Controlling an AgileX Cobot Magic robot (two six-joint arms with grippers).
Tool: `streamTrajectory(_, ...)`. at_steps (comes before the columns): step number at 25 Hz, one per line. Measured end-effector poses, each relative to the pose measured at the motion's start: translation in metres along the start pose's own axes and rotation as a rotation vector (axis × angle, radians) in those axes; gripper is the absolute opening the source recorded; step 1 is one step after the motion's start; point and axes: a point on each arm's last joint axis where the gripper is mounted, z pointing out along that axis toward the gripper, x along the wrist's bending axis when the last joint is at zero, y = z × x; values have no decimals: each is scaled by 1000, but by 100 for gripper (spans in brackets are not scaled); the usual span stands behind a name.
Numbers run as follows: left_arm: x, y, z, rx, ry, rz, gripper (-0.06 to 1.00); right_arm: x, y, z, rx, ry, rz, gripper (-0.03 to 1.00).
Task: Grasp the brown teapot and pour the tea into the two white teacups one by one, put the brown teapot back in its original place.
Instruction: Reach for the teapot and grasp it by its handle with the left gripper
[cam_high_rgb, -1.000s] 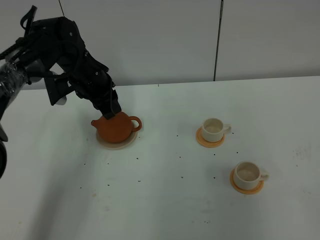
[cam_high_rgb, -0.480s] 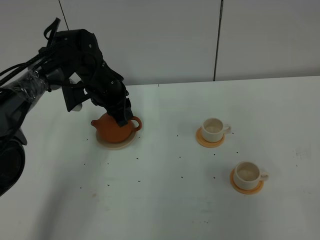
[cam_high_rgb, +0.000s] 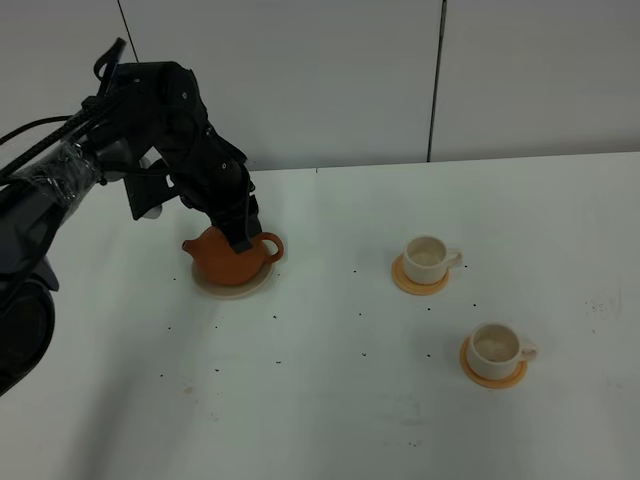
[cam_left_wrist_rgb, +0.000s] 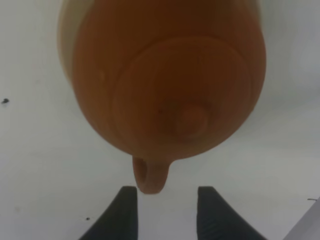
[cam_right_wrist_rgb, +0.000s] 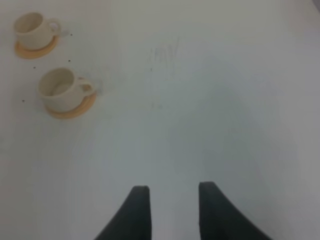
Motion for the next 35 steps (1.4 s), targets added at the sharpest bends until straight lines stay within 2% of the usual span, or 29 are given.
streamTrajectory(21, 6, -5, 23, -11, 35, 12, 35, 0, 0, 0, 0, 0, 0, 24)
streamTrajectory(30, 2, -6, 25, -2, -15, 21, 35, 0, 0, 0, 0, 0, 0, 24)
streamTrajectory(35, 2, -6, 25, -2, -18, 22, 35, 0, 0, 0, 0, 0, 0, 24)
